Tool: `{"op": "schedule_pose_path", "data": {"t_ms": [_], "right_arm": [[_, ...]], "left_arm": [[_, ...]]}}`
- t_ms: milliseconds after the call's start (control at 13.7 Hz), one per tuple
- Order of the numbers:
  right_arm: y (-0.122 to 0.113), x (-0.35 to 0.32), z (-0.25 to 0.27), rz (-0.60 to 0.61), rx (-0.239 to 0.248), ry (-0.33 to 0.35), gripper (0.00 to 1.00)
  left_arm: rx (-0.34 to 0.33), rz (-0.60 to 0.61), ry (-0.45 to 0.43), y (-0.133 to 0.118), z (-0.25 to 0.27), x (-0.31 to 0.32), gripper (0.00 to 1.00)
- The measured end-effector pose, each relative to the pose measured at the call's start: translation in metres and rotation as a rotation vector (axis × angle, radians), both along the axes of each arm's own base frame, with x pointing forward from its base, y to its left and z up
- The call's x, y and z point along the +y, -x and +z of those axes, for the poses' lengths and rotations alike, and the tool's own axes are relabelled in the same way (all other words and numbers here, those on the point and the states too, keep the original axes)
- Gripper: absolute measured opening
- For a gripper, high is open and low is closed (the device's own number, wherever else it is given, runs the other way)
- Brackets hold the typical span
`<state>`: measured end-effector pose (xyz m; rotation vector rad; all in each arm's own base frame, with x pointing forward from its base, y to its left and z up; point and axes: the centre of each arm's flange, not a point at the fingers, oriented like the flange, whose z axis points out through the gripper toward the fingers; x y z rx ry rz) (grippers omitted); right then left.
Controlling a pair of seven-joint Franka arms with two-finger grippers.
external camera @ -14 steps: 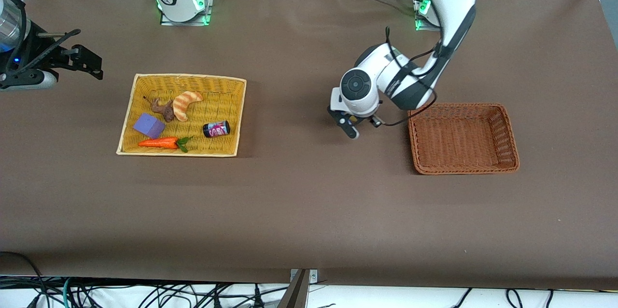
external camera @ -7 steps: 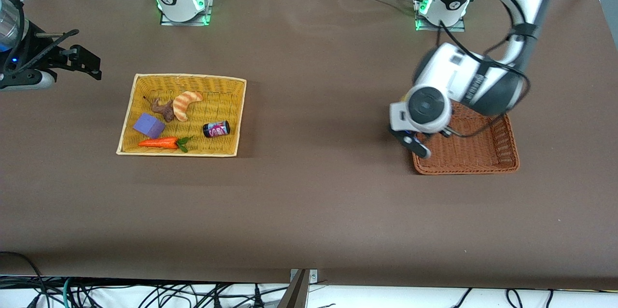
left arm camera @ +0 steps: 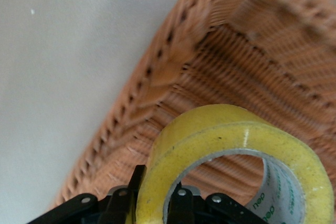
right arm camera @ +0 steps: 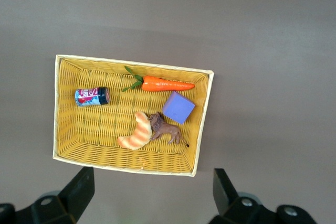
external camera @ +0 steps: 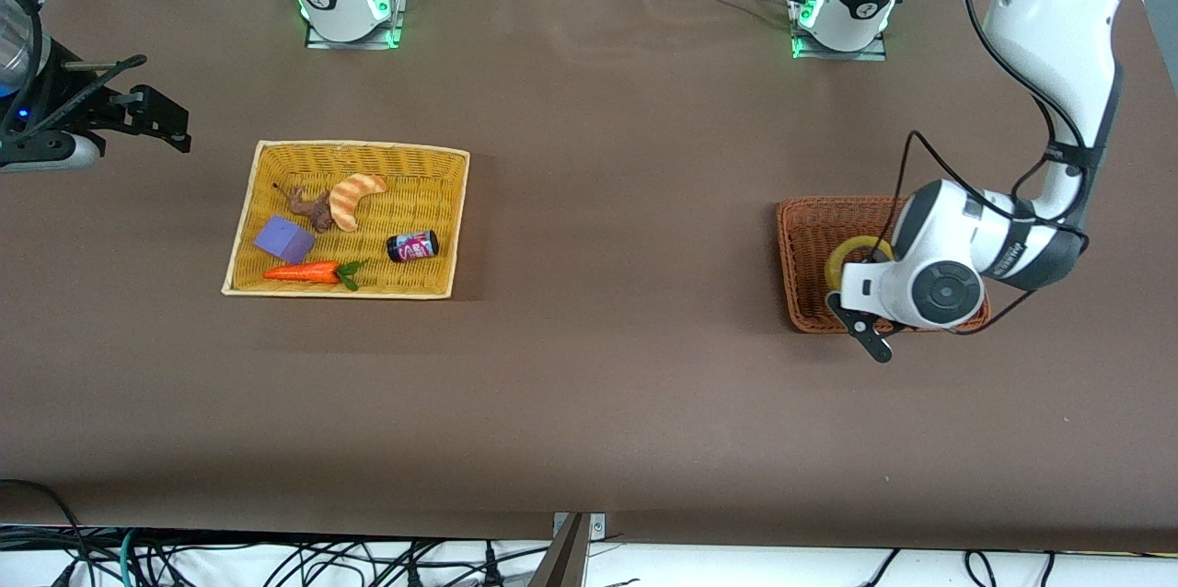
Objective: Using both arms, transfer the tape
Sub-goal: 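Carry the tape with the left gripper over the brown basket, then lower the tape into the basket and open the left gripper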
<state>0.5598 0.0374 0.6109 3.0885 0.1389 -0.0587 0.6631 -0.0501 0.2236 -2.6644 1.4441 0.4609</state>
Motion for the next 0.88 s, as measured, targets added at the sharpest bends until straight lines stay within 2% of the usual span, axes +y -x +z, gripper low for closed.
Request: {"op": "schedule_pose_path", "data": {"t_ms": [73,220,439,659,878], "right_arm": [[0.0,0.0,0.0,0.0,0.0,0.0,1.0],[0.0,-0.002,0.0,-0.003,0.0,0.0,1.0],[0.0,-0.004,0.0,-0.007,0.0,0.0,1.0],[0.0,-0.004,0.0,-0.008,0.0,0.0,1.0],[0.0,-0.006,0.0,-0.011,-0.001,0.0,1.0]], "left_arm": [[-0.001,-0.033,0.018,-0.002,-0.006,0.005,0.22],[-0.009,-0.076,0.036,-0.004,0.0,-0.005,0.37],[-0.042,-0.113,0.043,-0.006,0.052,-0.037,0.67],[-0.077,-0.057,0.059,0.0,0.135,-0.056,0.99],[-0.15,0.073,0.129,0.002,0.216,-0.057,1.0]]}}
